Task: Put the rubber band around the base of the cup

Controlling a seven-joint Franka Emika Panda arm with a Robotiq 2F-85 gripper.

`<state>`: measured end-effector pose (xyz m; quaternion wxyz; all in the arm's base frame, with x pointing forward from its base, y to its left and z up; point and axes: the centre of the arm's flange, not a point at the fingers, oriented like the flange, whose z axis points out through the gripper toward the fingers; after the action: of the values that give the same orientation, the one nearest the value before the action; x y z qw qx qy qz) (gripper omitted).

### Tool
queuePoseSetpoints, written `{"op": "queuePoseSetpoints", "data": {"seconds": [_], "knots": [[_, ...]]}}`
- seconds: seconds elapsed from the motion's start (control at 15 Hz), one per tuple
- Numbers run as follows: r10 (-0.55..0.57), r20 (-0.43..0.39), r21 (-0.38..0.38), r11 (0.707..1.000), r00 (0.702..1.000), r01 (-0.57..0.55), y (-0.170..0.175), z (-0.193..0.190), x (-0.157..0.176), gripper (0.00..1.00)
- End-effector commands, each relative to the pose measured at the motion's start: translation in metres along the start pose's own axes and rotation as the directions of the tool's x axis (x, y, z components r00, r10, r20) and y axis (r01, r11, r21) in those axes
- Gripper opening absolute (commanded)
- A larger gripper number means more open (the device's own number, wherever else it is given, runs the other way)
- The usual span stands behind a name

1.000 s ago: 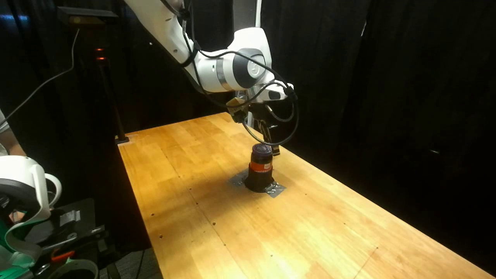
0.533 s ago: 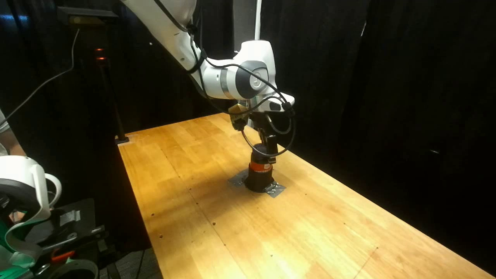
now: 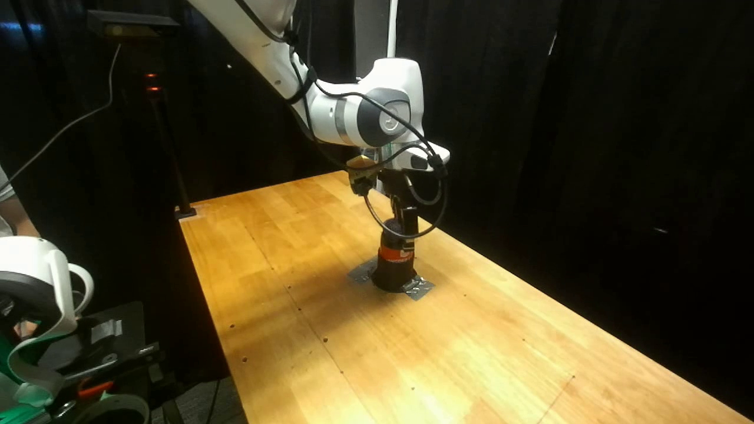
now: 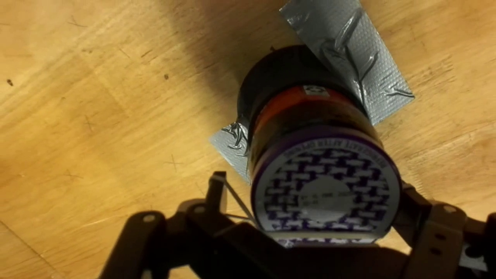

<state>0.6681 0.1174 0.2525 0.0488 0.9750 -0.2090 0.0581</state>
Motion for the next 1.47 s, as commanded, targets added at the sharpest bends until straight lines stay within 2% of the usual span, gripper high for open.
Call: {"op": "queuePoseSetpoints", "data": {"seconds": [0.0, 0.27, 0.53, 1.0, 1.13, 1.2, 1.27, 1.4], "knots": [[-0.009, 0.032, 0.033, 0.999, 0.999, 0.008, 0.019, -0.017, -0.023, 1.00], [-0.051, 0.107, 0.082, 0.996, 0.993, 0.042, 0.025, -0.019, -0.038, 1.00], [-0.078, 0.145, 0.134, 0.989, 0.986, 0.059, 0.034, -0.021, -0.050, 1.00], [-0.130, 0.199, 0.249, 0.965, 0.971, 0.078, 0.035, -0.015, -0.065, 1.00], [-0.120, 0.185, 0.251, 0.965, 0.975, 0.071, 0.034, -0.009, -0.074, 1.00], [-0.108, 0.168, 0.246, 0.967, 0.980, 0.064, 0.034, -0.007, -0.078, 0.75], [-0.089, 0.132, 0.241, 0.969, 0.987, 0.056, 0.035, -0.005, -0.083, 0.74], [-0.059, 0.055, 0.247, 0.968, 0.997, 0.044, 0.038, -0.003, -0.095, 0.58]]}}
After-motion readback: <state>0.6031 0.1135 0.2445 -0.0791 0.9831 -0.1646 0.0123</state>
